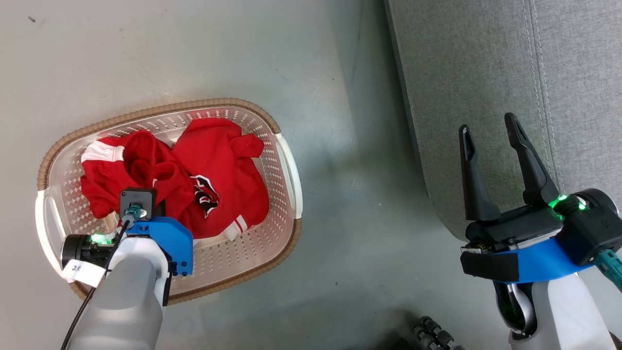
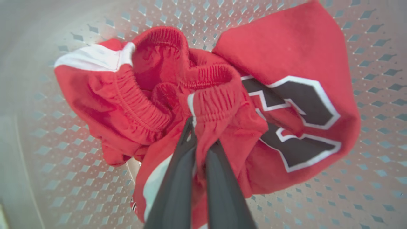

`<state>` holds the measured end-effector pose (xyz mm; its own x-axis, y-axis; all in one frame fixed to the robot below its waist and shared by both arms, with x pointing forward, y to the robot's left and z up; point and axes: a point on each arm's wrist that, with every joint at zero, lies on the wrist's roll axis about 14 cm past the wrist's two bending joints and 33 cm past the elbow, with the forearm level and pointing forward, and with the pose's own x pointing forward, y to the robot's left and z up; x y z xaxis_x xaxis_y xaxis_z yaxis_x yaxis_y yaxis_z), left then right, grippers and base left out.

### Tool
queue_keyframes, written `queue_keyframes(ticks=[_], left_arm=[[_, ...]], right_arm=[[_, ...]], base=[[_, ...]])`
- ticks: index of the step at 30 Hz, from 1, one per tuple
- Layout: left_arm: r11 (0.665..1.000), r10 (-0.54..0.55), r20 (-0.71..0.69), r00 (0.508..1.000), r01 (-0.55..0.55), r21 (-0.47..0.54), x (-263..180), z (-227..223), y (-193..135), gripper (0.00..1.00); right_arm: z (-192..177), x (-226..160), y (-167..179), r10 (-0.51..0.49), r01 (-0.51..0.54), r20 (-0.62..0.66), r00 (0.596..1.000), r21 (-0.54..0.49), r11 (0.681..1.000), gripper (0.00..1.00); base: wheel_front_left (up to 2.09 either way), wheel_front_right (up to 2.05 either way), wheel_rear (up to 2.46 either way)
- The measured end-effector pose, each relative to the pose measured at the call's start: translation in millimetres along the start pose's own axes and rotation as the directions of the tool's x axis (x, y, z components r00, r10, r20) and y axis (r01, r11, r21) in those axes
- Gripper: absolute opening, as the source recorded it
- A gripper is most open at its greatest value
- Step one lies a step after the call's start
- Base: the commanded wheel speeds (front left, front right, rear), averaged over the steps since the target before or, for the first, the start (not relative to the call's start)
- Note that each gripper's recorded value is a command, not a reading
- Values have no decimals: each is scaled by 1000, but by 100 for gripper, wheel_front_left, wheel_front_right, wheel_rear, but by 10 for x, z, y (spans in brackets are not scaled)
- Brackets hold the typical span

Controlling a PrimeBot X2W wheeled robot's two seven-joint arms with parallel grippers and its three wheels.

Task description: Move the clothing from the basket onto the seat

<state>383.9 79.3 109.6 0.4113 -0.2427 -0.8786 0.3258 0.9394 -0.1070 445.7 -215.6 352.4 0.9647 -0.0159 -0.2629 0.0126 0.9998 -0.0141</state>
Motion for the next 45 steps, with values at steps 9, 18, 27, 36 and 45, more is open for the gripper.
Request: queue_keyframes(ticks=[9, 18, 27, 36, 45], left_arm=[[1000, 3, 17, 1000, -3, -17, -67, 77, 16, 0], [999, 16, 57, 998, -14, -31, -339, 182, 11, 0], [999, 40, 147, 988, -35, -38, -771, 381, 5, 0], [1000, 28, 249, 968, -27, -9, -1246, 544, -69, 0], [1000, -12, 351, 936, 5, 21, -1649, 684, -194, 0]], right_arm=[[83, -3, 30, 10, -10, 21, 1000, -5, 1000, 100], [331, -23, 112, 35, -33, 83, 996, -16, 999, 100], [606, -207, 182, 51, -48, 143, 988, -28, 998, 100], [829, -492, 255, 67, -63, 193, 979, -29, 998, 100], [1064, -755, 349, 92, -87, 259, 962, -29, 996, 100]], base=[[0, 0, 0], [0, 0, 0], [0, 0, 0], [0, 0, 0], [0, 0, 0]])
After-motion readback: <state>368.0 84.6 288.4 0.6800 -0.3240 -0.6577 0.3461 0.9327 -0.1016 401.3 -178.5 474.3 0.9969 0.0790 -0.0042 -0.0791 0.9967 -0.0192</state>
